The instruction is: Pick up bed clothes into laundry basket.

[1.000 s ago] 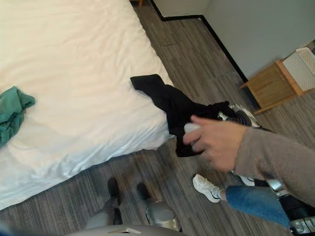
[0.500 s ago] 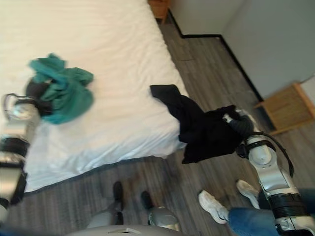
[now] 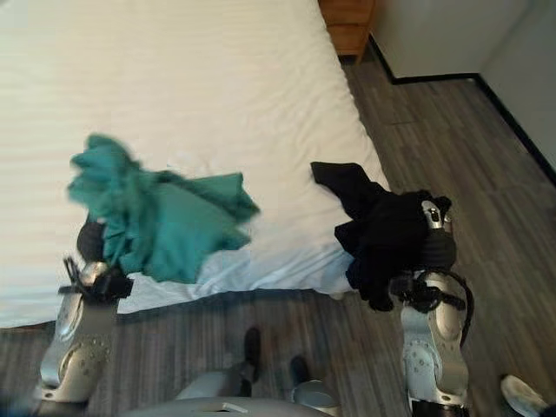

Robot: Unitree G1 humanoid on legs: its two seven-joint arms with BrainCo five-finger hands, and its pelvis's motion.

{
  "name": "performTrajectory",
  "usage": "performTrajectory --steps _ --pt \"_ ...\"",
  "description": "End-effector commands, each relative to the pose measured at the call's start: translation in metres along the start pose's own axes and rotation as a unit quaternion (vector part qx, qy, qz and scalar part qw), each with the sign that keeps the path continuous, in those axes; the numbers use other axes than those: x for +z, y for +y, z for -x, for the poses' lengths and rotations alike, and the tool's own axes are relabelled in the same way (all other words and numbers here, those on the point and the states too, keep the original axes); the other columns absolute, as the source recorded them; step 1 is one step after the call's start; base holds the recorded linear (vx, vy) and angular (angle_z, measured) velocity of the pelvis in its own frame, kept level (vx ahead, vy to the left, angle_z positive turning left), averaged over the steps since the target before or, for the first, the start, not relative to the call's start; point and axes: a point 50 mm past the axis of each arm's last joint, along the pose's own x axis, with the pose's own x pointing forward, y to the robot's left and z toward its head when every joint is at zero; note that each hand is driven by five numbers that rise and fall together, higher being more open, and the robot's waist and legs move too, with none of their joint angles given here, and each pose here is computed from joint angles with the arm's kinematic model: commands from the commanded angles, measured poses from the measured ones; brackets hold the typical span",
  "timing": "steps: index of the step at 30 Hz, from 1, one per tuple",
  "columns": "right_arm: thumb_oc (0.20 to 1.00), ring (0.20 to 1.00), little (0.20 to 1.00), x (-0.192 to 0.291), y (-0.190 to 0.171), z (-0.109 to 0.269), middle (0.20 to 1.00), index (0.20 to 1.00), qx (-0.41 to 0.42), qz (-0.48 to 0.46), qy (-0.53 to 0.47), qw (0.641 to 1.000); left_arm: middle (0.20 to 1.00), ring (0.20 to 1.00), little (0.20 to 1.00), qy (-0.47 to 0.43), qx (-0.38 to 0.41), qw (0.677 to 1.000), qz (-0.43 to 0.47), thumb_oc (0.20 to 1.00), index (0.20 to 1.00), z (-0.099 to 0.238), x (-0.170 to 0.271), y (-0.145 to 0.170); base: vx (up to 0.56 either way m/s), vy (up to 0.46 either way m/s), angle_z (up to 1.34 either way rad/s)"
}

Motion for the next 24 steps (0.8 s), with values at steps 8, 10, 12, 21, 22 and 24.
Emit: performTrajectory --steps 8,10,12,21,22,24 --pt "0.200 0.200 0.200 0.014 0.006 0.001 0.200 0.200 0.005 -0.177 -0.097 0.979 0.200 0.200 0.200 -0.098 -0.042 0.993 -0.041 0.200 0.200 -0.035 0.035 -0.019 -0.05 0.040 -0.08" --pt "0.200 0.200 0.200 0.013 0.008 0.000 0.200 0.200 0.004 -0.193 -0.102 0.976 0.200 0.200 0.200 -0.100 -0.048 0.993 -0.040 0.200 0.200 -0.036 0.034 -0.022 -0.16 -0.003 -0.27" --pt "0.200 0.200 0.200 0.007 0.016 -0.005 0.200 0.200 0.008 -0.237 -0.110 0.965 0.200 0.200 0.200 -0.112 -0.055 0.991 -0.042 0.200 0.200 -0.039 0.038 -0.027 -0.19 -0.045 -0.63" --pt "0.200 0.200 0.200 -0.005 0.047 -0.018 0.200 0.200 0.046 -0.276 -0.093 0.956 0.200 0.200 0.200 -0.161 -0.058 0.984 -0.055 0.200 0.200 -0.033 0.060 -0.024 -0.18 0.015 -1.26" --pt "0.200 0.200 0.200 -0.003 0.047 -0.020 0.200 0.200 0.044 -0.266 -0.097 0.958 0.200 0.200 0.200 -0.159 -0.052 0.984 -0.068 0.200 0.200 -0.030 0.061 -0.020 -0.13 -0.042 -1.64" --pt "0.200 0.200 0.200 -0.003 0.051 -0.023 0.200 0.200 0.049 -0.249 -0.092 0.963 0.200 0.200 0.200 -0.162 -0.053 0.982 -0.077 0.200 0.200 -0.026 0.064 -0.020 -0.18 -0.082 -2.03"
